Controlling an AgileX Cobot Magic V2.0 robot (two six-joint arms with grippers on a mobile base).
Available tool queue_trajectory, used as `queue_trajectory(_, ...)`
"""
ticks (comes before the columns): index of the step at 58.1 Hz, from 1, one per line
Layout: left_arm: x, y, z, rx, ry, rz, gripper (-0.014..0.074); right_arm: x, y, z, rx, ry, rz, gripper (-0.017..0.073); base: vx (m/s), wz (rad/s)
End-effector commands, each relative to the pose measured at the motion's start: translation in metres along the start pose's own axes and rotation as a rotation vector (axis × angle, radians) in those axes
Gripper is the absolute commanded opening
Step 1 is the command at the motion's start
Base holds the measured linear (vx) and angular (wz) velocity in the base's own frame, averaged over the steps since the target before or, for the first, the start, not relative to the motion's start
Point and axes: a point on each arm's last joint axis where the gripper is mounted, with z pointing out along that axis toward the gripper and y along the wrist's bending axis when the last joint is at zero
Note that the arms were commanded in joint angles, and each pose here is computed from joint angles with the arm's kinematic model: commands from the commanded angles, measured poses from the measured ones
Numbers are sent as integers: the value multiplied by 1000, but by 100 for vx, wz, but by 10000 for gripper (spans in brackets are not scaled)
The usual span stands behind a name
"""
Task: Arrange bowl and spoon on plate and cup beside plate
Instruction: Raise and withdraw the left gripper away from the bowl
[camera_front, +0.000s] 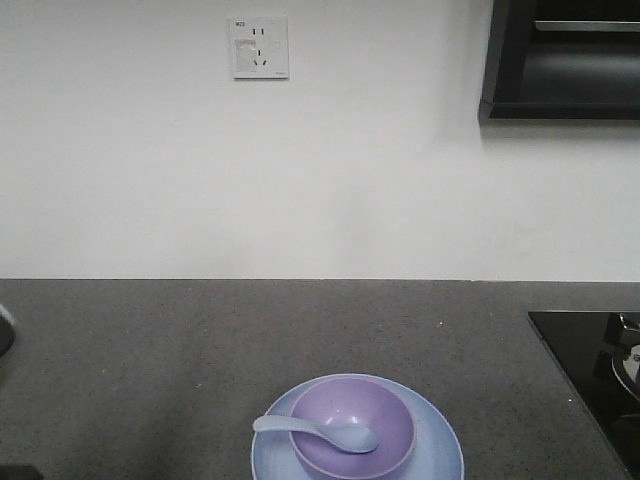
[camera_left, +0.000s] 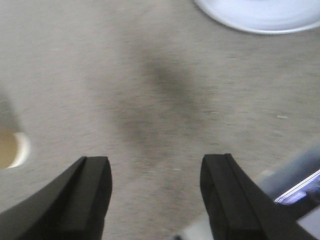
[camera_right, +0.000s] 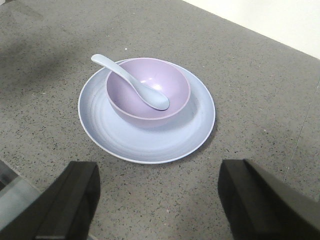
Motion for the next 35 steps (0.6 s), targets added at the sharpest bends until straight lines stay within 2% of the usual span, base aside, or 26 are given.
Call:
queue_trajectory(1,-20,20,-1,-145,-51,-12,489,-14,-2,-7,19,-107,-14,561,0,0)
queue_trajectory(10,-42,46,20,-301,9,-18,489,-14,-2,-7,19,-107,-14,561,0,0)
queue_trajectory(20,-58,84,48,-379,129,-107,489,-14,-2,-7,19,-108,-14,561,0,0)
queue_trajectory(25,-63,105,60,-381,182,-163,489,-14,-2,-7,20,-110,-14,561,0,0)
queue_trajectory(29,-62,125,68,-354,227,-222,489,-14,-2,-7,19,-109,-14,561,0,0)
queue_trajectory(35,-63,149,71,-302,214,-303,489,-14,-2,-7,19,-109,-14,561,0,0)
